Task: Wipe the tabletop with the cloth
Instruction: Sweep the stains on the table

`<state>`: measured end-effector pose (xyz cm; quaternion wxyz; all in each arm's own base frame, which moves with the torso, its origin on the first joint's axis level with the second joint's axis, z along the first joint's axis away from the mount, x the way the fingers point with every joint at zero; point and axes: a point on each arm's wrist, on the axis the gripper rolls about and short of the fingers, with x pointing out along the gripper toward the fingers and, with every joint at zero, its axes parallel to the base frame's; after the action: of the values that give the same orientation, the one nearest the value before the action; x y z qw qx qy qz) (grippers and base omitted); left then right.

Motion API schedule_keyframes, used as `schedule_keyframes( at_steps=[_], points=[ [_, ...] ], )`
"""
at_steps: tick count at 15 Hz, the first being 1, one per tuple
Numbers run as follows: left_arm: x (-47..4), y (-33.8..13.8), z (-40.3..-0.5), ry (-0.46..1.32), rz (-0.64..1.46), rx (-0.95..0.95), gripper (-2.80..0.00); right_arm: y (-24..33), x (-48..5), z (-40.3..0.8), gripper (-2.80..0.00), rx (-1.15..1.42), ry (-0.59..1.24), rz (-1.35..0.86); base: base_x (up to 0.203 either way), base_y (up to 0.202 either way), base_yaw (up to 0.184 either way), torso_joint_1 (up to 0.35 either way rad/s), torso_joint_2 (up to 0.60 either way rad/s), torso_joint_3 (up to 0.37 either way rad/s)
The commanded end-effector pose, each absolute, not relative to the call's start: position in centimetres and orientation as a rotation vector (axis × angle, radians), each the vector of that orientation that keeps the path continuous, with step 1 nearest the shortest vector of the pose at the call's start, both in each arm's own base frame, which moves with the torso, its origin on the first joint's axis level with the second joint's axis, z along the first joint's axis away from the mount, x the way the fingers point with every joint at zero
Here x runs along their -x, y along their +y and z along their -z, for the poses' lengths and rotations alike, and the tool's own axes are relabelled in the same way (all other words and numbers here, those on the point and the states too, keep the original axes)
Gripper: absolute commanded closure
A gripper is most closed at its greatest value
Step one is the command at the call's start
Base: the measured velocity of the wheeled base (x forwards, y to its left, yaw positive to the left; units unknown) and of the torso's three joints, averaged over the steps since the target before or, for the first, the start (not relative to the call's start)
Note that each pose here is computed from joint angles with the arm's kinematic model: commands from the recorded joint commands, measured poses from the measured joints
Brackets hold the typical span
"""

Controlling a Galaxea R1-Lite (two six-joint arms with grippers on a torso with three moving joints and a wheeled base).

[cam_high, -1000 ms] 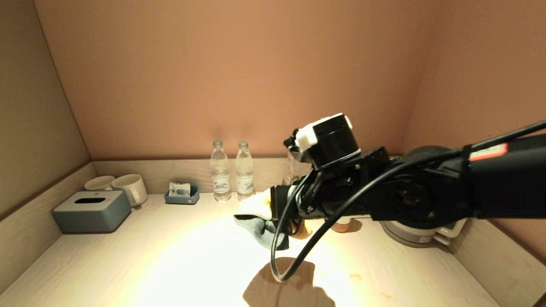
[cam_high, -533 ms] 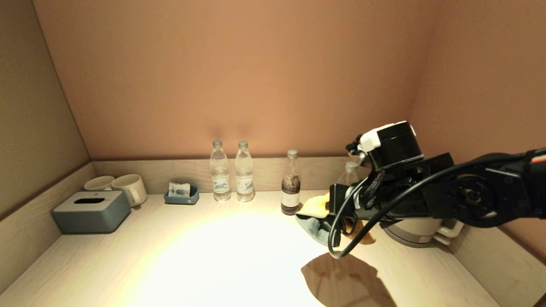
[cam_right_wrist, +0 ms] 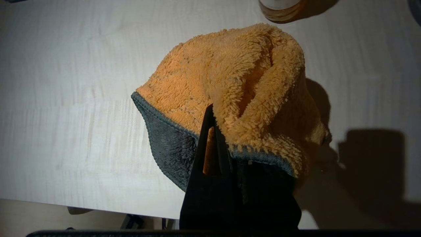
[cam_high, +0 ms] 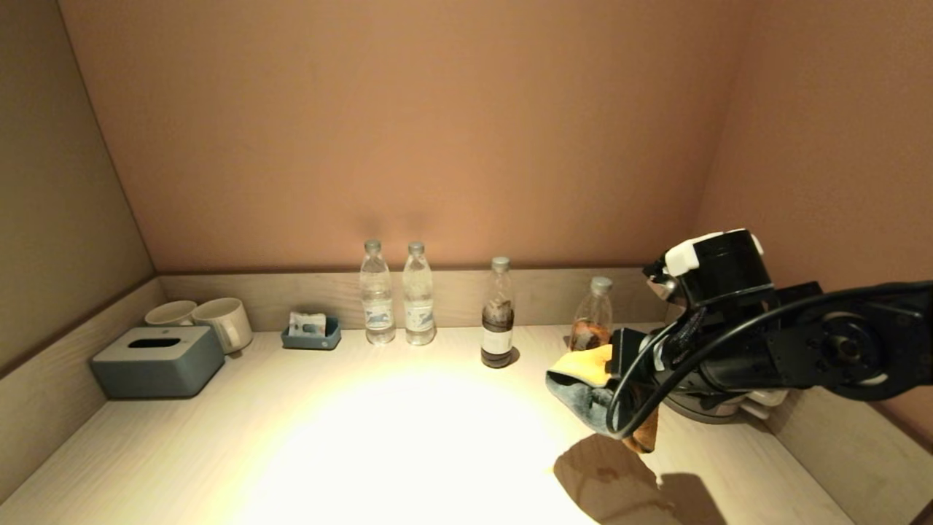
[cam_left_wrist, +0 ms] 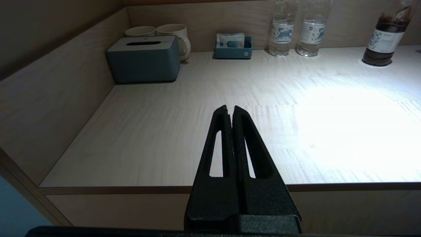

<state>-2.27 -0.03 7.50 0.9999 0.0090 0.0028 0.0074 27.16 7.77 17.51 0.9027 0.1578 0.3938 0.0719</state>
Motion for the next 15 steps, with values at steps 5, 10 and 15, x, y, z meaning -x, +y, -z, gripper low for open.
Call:
schedule_keyframes(
  at_steps=[5,10,15],
  points=[
    [2.3,0.0,-7.5,0.006,-0.015,-0.018,0.0,5.4,-25.4,-14.8,0.0,-0.349,0.908,-0.046,0.0,0.0,0.0,0.0,0.0,0.0],
    [2.3,0.0,-7.5,0.006,-0.015,-0.018,0.0,3.1,-23.9,-13.3,0.0,-0.386,0.956,0.048,0.0,0.0,0.0,0.0,0.0,0.0],
    [2.3,0.0,-7.5,0.006,-0.015,-0.018,0.0,2.0,-22.2,-11.5,0.0,-0.399,1.029,0.098,0.0,0.0,0.0,0.0,0.0,0.0]
  ],
)
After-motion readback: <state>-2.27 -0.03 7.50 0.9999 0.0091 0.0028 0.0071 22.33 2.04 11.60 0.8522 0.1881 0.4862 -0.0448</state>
